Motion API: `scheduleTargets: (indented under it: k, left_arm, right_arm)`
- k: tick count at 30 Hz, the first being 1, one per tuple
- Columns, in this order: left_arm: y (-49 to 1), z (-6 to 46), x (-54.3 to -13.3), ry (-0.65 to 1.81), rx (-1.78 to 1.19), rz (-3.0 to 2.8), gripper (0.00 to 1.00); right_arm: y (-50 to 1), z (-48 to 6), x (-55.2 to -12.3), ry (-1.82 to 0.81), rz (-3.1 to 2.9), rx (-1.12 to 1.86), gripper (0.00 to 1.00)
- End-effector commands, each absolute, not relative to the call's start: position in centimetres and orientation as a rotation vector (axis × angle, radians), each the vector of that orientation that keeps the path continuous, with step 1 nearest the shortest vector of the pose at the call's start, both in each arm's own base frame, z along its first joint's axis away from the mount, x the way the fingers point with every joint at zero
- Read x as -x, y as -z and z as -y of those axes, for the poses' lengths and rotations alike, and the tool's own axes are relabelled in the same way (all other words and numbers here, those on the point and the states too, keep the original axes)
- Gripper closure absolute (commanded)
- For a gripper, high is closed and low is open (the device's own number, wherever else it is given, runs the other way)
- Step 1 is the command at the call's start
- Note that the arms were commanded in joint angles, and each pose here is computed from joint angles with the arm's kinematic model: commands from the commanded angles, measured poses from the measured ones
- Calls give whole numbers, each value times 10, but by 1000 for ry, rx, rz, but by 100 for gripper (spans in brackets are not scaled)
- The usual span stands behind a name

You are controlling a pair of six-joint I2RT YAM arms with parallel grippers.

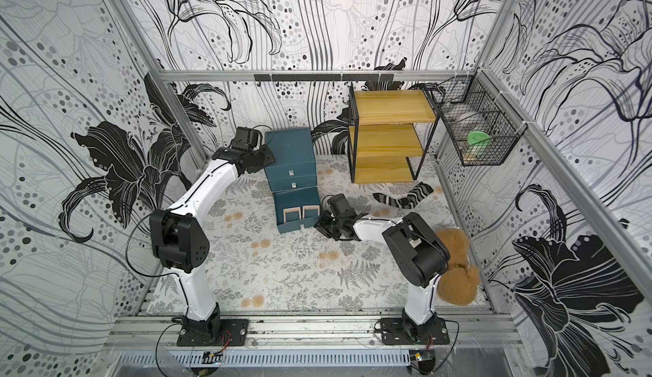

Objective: Place the brooch boxes into the drawer by color
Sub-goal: Close the drawer in the storage box.

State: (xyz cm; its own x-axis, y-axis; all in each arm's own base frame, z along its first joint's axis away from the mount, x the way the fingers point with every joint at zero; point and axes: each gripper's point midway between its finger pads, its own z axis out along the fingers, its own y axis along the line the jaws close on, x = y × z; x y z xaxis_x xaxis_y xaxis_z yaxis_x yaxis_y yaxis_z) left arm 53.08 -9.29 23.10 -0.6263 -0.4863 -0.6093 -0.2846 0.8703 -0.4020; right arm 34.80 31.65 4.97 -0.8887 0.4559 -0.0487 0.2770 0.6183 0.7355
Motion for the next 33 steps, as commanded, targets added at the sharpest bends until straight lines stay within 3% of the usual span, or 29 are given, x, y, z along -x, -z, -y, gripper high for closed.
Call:
scheduleTargets:
  k: [1,33]
  left_arm:
    - [-210,89,-523,318,541,-2350,53]
    - [-202,92,-509,348,539,-2371,56]
  right_arm:
    - [-56,-322,-368,-1159,-2533,-653,79]
    - [-65,-372,-480,-1247,-2323,-751,80]
